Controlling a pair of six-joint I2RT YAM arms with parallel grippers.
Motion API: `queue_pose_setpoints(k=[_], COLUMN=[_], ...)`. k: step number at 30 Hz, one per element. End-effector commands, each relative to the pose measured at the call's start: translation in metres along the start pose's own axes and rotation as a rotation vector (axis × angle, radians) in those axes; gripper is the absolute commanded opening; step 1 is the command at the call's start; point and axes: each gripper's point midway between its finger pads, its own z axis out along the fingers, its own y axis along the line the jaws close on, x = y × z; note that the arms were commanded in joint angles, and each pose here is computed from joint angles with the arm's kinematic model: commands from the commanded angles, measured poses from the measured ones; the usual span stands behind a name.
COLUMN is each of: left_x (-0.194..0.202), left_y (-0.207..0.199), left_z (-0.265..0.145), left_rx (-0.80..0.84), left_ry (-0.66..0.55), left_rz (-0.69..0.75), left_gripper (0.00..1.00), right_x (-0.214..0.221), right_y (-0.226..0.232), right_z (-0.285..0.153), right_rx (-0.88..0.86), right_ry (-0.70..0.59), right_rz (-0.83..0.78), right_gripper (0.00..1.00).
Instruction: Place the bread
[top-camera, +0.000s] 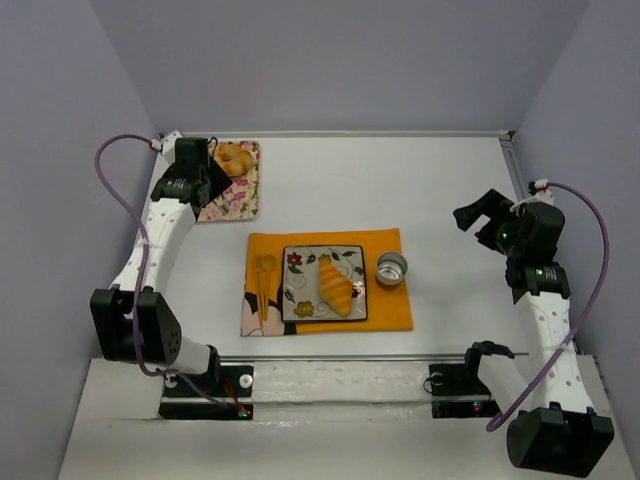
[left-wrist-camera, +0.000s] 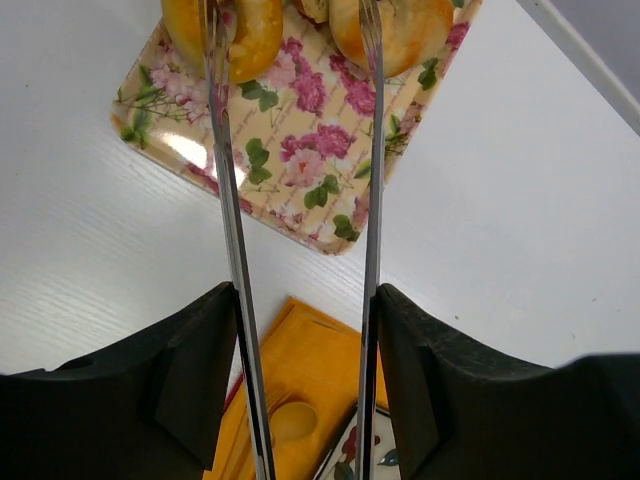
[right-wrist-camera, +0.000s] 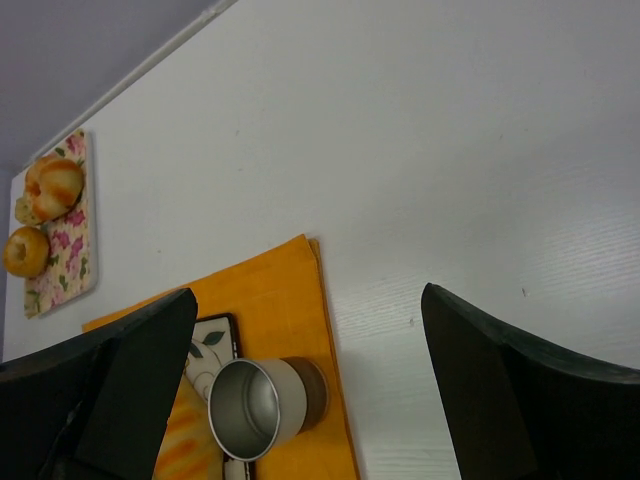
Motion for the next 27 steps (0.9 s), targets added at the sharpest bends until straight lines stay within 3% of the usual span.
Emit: queue_pose_setpoints(k=[1,20,27], left_x=[-0.014,0.03,0.026], left_y=[-0.006,0.038,0.05], left_z=[0.008,0.044,0.056], left_rx=[0.055,-0.074,-0.111], left_ry=[-0.015,0.101,0.096], left_rz=[0.005,-0.053,-0.073], left_gripper=[0.64,0.64,0.64], right_x=[-0.009,-0.005,-0.006], right_y=[0.008,0.002,0.002], right_z=[-0.002,0.003,0.002], right_rx=[-0.022,0.001,0.001], right_ry=[-0.025,-0.013,-0.016], right_rz=[-0.014,-0.008,-0.011], right_gripper=[1.0,1.0,1.0])
